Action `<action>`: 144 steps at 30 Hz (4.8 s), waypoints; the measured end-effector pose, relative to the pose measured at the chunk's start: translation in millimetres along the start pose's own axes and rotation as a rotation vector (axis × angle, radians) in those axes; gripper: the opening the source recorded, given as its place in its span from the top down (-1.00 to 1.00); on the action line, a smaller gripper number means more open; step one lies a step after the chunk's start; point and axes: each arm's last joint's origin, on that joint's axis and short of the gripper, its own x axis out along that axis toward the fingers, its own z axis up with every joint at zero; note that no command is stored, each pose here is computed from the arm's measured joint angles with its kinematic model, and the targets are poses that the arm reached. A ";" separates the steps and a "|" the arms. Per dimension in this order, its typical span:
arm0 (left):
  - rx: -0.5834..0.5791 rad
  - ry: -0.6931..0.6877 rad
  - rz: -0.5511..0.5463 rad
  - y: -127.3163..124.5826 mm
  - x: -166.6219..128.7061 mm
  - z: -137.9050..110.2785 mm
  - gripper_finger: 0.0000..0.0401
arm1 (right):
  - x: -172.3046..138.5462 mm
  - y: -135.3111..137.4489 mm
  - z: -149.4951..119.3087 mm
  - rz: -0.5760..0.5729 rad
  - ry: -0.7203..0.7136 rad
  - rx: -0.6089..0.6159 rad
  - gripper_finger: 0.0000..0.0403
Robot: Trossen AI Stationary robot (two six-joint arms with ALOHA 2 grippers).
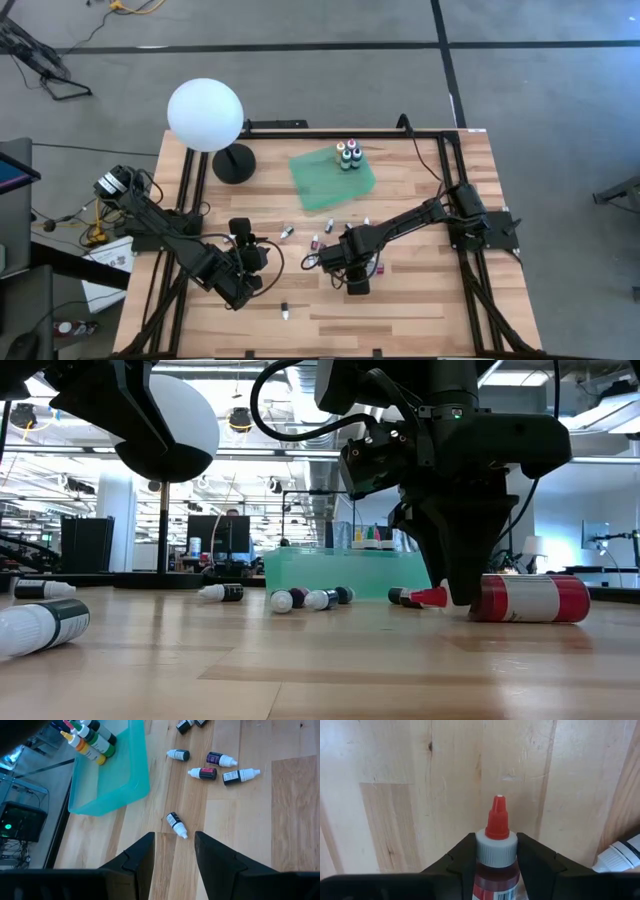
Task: Pick & Place food coloring
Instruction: Put the red food coloring bottle into the green bin
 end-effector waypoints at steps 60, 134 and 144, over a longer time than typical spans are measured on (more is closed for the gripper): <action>-0.001 -0.013 0.018 0.6 0.1 0.4 0.33 | -172.6 5.8 -261.4 -0.566 -1.019 0.252 0.41; 0.000 -0.038 0.036 0.5 0.5 2.5 0.33 | -71.2 -189.1 -135.7 -0.657 -1.299 0.301 0.41; 0.001 -0.039 0.040 0.6 0.5 2.3 0.33 | -41.0 -182.7 -191.9 -0.697 -1.539 0.404 0.41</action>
